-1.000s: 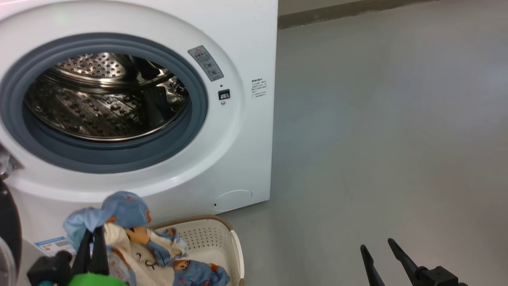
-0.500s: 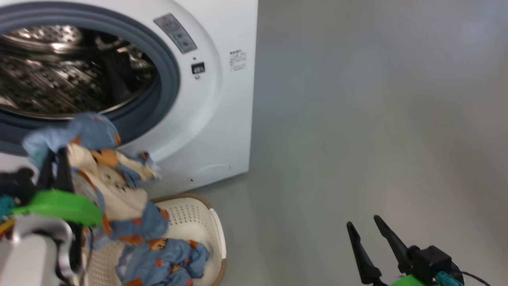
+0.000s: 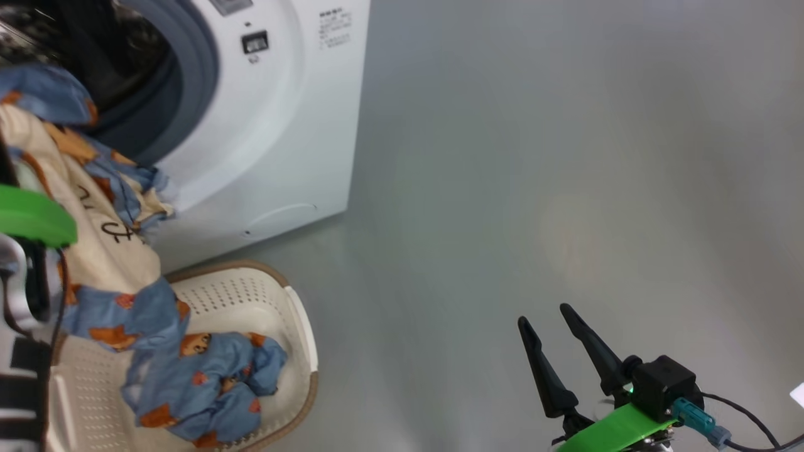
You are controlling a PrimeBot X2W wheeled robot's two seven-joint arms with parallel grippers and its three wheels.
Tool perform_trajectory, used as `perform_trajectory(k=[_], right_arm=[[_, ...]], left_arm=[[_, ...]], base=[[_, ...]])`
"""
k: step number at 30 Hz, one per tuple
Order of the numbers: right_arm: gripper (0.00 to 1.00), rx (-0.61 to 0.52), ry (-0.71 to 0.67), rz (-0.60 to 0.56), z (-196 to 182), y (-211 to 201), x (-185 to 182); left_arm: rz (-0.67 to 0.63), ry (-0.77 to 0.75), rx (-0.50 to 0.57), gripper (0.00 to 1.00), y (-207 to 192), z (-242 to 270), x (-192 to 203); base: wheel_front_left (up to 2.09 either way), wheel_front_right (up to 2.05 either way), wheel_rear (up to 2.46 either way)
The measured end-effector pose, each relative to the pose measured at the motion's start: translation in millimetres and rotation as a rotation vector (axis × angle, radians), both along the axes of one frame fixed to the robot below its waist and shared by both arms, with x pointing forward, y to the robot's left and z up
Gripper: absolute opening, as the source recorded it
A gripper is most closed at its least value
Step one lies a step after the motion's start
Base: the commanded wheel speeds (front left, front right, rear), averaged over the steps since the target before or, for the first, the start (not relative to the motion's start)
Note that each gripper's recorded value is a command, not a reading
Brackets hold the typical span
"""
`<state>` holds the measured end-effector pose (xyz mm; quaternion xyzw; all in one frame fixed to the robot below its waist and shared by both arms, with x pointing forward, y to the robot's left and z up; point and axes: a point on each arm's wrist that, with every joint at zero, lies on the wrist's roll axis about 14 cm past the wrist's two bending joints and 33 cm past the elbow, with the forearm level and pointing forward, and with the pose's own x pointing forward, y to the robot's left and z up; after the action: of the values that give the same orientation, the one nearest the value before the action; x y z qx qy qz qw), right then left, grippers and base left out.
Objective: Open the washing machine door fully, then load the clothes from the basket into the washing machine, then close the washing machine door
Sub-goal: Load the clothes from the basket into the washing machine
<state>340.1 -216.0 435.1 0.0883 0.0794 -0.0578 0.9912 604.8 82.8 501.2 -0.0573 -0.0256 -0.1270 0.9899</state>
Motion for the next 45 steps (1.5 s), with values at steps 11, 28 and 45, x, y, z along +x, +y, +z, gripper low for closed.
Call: perform_trajectory(k=[11, 28, 45], right_arm=[[1.00, 0.003, 0.061, -0.023, -16.7, -5.2, 0.9], [1.00, 0.013, 0.140, 0.008, -44.3, 4.1, 18.2], [1.00, 0.015, 0.247, 0.035, -78.5, 13.2, 19.0]], left_arm=[[-0.039, 0.043, 0.016, 0.00, -29.4, -33.4, 36.0], [0.018, 0.024, 0.055, 0.00, -13.0, -46.5, 114.0], [0.069, 0.032, 0.075, 0.00, -5.2, -67.3, 173.7]], base=[[0.00, 0.00, 0.00], [0.00, 0.00, 0.00], [0.00, 0.00, 0.00]])
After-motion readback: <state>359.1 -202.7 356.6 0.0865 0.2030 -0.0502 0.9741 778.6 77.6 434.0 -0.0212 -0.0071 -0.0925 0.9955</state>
